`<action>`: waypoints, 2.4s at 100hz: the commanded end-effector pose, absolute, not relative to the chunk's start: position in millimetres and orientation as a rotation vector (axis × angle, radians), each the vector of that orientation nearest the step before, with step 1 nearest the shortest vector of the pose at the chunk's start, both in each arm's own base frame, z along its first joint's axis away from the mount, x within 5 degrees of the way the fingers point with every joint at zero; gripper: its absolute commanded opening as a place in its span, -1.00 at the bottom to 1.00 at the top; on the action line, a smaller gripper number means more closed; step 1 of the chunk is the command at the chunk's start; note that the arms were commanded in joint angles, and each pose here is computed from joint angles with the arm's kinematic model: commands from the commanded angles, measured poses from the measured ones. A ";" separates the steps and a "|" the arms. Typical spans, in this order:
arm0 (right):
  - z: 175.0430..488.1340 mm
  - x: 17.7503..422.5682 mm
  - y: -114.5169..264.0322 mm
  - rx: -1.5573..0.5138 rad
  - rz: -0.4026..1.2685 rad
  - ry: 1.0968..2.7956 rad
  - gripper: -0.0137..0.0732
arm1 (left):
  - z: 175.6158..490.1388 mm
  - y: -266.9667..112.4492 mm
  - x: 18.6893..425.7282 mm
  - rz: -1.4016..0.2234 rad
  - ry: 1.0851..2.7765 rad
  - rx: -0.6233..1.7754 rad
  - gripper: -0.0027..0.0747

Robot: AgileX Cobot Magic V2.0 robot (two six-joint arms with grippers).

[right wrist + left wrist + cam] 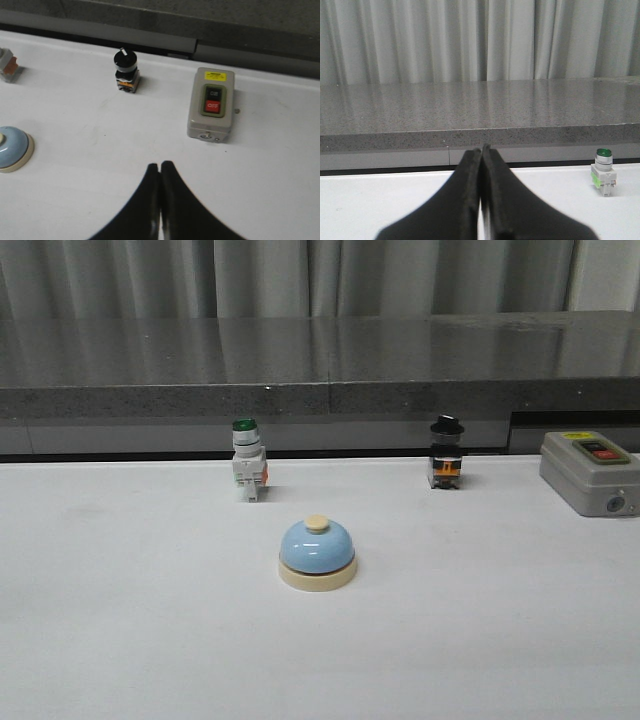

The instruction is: Place and press bell with both arms

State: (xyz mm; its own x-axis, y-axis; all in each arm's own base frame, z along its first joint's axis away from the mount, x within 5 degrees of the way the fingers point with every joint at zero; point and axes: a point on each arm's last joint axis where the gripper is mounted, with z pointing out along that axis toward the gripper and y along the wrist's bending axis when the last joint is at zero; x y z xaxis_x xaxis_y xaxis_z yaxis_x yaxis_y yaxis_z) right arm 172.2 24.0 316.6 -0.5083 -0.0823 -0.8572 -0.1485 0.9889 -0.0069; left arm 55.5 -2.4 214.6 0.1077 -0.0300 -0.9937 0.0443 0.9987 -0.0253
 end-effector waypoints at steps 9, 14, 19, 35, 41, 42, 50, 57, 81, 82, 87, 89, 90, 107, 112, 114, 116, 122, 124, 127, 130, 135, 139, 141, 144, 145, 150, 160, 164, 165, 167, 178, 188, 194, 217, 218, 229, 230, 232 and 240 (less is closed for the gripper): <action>317.2 135.6 10.7 -0.086 0.049 1.910 -0.82 | 209.1 -2.9 54.3 -0.075 1.397 0.004 -0.98; 313.1 126.6 9.1 -0.079 0.044 1.893 -0.82 | 209.1 -2.9 54.3 -0.075 1.397 0.004 -0.98; 310.7 118.1 8.4 -0.077 0.044 1.872 -0.82 | 209.1 -2.9 54.3 -0.075 1.397 0.004 -0.98; 309.7 102.8 7.5 -0.076 0.045 1.826 -0.82 | 209.1 -2.9 54.3 -0.075 1.397 0.004 -0.98; 311.3 100.1 7.3 -0.075 0.045 1.810 -0.82 | 209.1 -2.9 54.3 -0.075 1.397 0.004 -0.98; 311.4 99.9 7.3 -0.075 0.045 1.810 -0.82 | 209.1 -2.9 54.3 -0.075 1.397 0.004 -0.98; 311.3 100.0 7.3 -0.075 0.045 1.810 -0.82 | 209.1 -2.9 54.3 -0.075 1.397 0.004 -0.98; 311.2 100.0 7.3 -0.075 0.045 1.811 -0.82 | 209.1 -2.9 54.3 -0.075 1.397 0.004 -0.98; 311.1 100.1 7.3 -0.075 0.046 1.810 -0.82 | 209.1 -2.9 54.3 -0.075 1.397 0.004 -0.98; 311.1 100.1 7.3 -0.075 0.046 1.810 -0.82 | 209.1 -2.9 54.3 -0.075 1.397 0.004 -0.98; 311.1 100.1 7.3 -0.075 0.046 1.810 -0.82 | 209.1 -2.9 54.3 -0.075 1.397 0.004 -0.98; 311.1 100.1 7.3 -0.075 0.046 1.810 -0.82 | 209.1 -2.9 54.3 -0.075 1.397 0.004 -0.98; 311.1 100.1 7.3 -0.075 0.046 1.810 -0.82 | 209.1 -2.9 54.3 -0.075 1.397 0.004 -0.98; 311.2 100.1 7.3 -0.074 0.046 1.809 -0.82 | 209.1 -2.9 54.3 -0.075 1.397 0.004 -0.98; 311.2 100.1 7.3 -0.074 0.046 1.809 -0.82 | 209.1 -2.9 54.3 -0.075 1.397 0.004 -0.98; 311.2 100.1 7.3 -0.074 0.046 1.809 -0.82 | 209.1 -2.9 54.3 -0.075 1.397 0.004 -0.98; 311.2 100.1 7.3 -0.074 0.046 1.809 -0.82 | 209.1 -2.9 54.3 -0.075 1.397 0.004 -0.98; 311.2 100.1 7.3 -0.074 0.046 1.809 -0.82 | 209.1 -2.9 54.3 -0.075 1.397 0.004 -0.98; 311.2 100.1 7.3 -0.074 0.046 1.809 -0.82 | 209.1 -2.9 54.3 -0.075 1.397 0.004 -0.98; 310.7 100.1 7.3 -0.075 0.046 1.811 -0.82 | 209.1 -2.9 54.3 -0.075 1.397 0.004 -0.98; 310.9 100.1 7.3 -0.074 0.046 1.810 -0.82 | 209.1 -2.9 54.3 -0.075 1.397 0.004 -0.98; 310.9 100.1 7.3 -0.074 0.046 1.810 -0.82 | 209.1 -2.9 54.3 -0.075 1.397 0.004 -0.98; 310.9 100.1 7.3 -0.074 0.046 1.810 -0.82 | 209.1 -2.9 54.3 -0.075 1.397 0.004 -0.98; 310.9 100.2 7.3 -0.074 0.046 1.809 -0.82 | 209.1 -2.9 54.3 -0.075 1.397 0.004 -0.98; 311.0 100.2 7.3 -0.074 0.046 1.808 -0.82 | 209.1 -2.9 54.3 -0.075 1.397 0.004 -0.98; 311.0 100.2 7.3 -0.074 0.046 1.808 -0.82 | 209.1 -2.9 54.3 -0.075 1.397 0.004 -0.98; 311.4 99.8 7.3 -0.074 0.046 1.804 -0.82 | 209.1 -2.9 54.3 -0.075 1.397 0.004 -0.98; 313.9 94.7 6.9 -0.073 0.047 1.773 -0.82 | 209.1 -2.9 54.3 -0.075 1.397 0.004 -0.98; 314.4 91.8 6.7 -0.072 0.047 1.753 -0.82 | 209.1 -2.9 54.3 -0.075 1.397 0.004 -0.98; 314.5 91.2 6.7 -0.072 0.047 1.749 -0.82 | 209.1 -2.9 54.3 -0.075 1.397 0.004 -0.98; 314.4 89.7 6.6 -0.071 0.047 1.737 -0.82 | 209.1 -2.9 54.3 -0.075 1.397 0.004 -0.98; 308.9 82.2 5.9 -0.068 0.046 1.672 -0.82 | 209.1 -2.9 54.3 -0.075 1.397 0.004 -0.98; 299.4 72.2 5.2 -0.069 0.044 1.638 -0.82 | 209.1 -2.9 54.3 -0.075 1.397 0.004 -0.98; 291.7 66.1 4.8 -0.069 0.043 1.625 -0.82 | 209.1 -2.9 54.3 -0.075 1.397 0.004 -0.98; 267.2 39.9 2.6 -0.073 0.028 1.508 -0.82 | 209.1 -2.9 54.3 -0.075 1.397 0.004 -0.98; 266.7 38.1 2.5 -0.073 0.028 1.497 -0.82 | 209.1 -2.9 54.3 -0.075 1.397 0.004 -0.98; 258.4 39.5 2.6 -0.072 0.027 1.510 -0.82 | 209.1 -2.9 54.3 -0.075 1.397 0.004 -0.98; 258.0 39.4 2.6 -0.072 0.027 1.511 -0.82 | 209.1 -2.9 54.3 -0.075 1.397 0.004 -0.98; 256.5 39.7 2.6 -0.072 0.027 1.514 -0.82 | 209.1 -2.9 54.3 -0.075 1.397 0.004 -0.98; 251.6 40.9 2.7 -0.073 0.027 1.521 -0.82 | 209.1 -2.9 54.3 -0.075 1.397 0.004 -0.98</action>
State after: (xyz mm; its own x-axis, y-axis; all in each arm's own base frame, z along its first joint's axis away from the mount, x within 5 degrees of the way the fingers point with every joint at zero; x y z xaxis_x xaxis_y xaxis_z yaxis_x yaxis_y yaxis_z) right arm 43.9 3.5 239.1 -0.0714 -0.0260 -0.9971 -0.0779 0.9967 -0.0204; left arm 55.5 -2.4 214.6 0.1077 -0.0300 -0.9937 0.0443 0.9987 -0.0253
